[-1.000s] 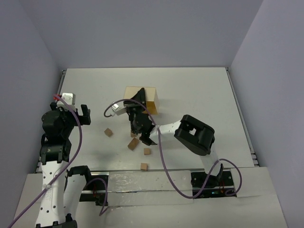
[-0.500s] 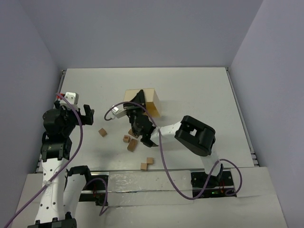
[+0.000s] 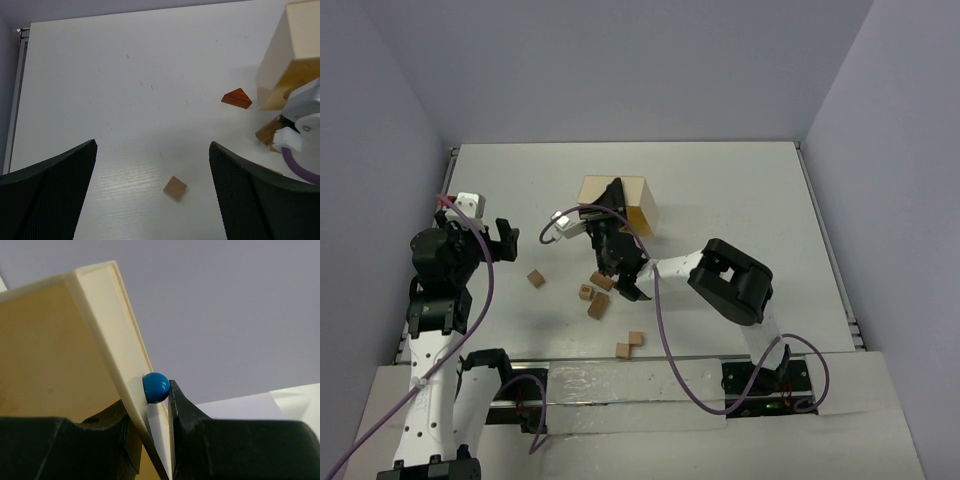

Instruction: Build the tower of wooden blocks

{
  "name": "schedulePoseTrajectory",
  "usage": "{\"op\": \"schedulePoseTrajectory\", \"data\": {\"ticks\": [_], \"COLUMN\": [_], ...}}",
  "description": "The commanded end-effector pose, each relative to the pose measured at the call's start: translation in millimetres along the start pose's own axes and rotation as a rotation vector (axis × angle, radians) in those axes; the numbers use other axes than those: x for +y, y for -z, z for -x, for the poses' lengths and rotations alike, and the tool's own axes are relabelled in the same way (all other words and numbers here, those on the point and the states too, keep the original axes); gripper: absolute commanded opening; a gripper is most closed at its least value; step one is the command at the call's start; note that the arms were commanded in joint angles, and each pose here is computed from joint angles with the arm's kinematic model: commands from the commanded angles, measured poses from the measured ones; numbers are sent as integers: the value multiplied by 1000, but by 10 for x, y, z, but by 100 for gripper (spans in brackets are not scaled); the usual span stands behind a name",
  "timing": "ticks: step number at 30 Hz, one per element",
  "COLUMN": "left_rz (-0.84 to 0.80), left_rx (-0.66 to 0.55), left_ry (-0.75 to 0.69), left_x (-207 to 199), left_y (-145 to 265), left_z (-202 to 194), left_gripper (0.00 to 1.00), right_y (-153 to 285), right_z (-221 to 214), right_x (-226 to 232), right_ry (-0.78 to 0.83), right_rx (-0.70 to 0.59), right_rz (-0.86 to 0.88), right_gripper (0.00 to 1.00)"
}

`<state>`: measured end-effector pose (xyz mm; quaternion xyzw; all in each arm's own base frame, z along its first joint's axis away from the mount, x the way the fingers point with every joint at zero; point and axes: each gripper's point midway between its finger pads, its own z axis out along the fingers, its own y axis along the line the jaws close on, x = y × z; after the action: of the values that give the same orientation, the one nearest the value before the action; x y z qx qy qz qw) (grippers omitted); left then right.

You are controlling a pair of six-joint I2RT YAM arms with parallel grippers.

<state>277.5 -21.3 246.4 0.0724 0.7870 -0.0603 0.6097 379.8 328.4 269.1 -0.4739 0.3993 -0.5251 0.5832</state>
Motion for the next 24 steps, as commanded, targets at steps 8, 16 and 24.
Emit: {"op": "schedulePoseTrajectory", "data": {"ticks": [8, 16, 24], "left_rz": [-7, 14, 29], "left_rx": [-96, -89, -100], "left_ry": [-3, -9, -6], "left_x": [-2, 26, 53], "left_y": [-11, 40, 39], "left_z": [263, 253, 304], "left_gripper": [99, 99, 99], "right_y": [108, 219, 203], "right_z": [-227, -352, -369], "right_x": [-895, -1108, -1274], "right_ry": [-358, -395, -367], "right_rx": [52, 16, 0], "right_rz": [-377, -401, -441], "right_gripper": [0, 0, 0]}}
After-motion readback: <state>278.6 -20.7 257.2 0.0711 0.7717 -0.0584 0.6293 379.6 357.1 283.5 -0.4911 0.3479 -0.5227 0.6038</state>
